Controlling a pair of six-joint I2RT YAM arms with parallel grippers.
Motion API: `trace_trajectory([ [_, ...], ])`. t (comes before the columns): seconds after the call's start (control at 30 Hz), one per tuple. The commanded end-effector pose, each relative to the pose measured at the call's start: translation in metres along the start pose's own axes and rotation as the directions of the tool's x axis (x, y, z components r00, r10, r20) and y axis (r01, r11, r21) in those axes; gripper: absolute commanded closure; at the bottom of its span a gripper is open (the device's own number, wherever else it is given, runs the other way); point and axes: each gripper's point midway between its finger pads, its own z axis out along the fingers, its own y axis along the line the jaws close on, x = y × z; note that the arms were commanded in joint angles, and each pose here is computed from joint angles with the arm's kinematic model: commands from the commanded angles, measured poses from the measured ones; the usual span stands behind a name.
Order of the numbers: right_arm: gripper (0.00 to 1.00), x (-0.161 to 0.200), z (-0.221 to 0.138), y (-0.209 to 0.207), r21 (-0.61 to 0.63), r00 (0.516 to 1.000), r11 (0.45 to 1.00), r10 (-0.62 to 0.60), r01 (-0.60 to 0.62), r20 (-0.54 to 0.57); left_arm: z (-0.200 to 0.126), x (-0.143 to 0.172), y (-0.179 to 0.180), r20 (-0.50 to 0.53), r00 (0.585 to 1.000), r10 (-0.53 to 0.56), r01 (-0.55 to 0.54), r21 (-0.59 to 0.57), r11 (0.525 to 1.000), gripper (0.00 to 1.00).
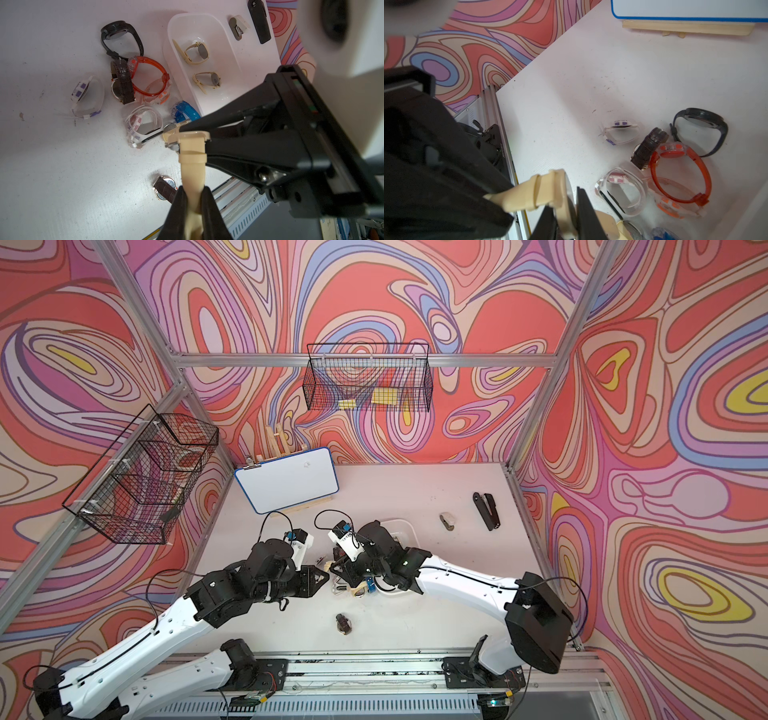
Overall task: Put the watch into the storage box
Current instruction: Pick up the watch at the center of the board, then place the watch in the storage box.
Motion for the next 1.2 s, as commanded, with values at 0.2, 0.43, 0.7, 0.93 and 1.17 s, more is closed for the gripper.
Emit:
trace_trajectory([
  [0.2,1.00,-0.018,-0.003,0.009,-0.039,0.999,0.999,0.014,-0.012,0.047,-0.007,-0.007,0.002,0.032,0.999,-0.004,0.005,-0.021,1.000,0.74],
  [0.43,1.00,-0.019,-0.007,-0.004,0.057,0.998,0.996,0.063,-0.064,0.017,-0.018,-0.015,0.012,0.086,0.996,-0.012,0.018,-0.074,0.997,0.11],
  [0.7,1.00,0.022,-0.036,-0.089,0.491,0.957,0.861,0.239,-0.130,-0.165,-0.054,-0.022,0.036,0.200,0.980,-0.004,0.039,-0.171,0.984,0.00],
  [0.93,1.00,0.054,-0.080,-0.161,0.648,0.902,0.733,0.399,-0.206,-0.164,-0.046,-0.012,0.041,0.140,0.990,0.014,0.014,-0.201,0.980,0.00],
  [1.17,1.00,0.062,-0.093,-0.189,0.683,0.877,0.694,0.450,-0.227,-0.166,-0.038,-0.012,0.039,0.124,0.992,0.023,0.002,-0.196,0.981,0.01],
])
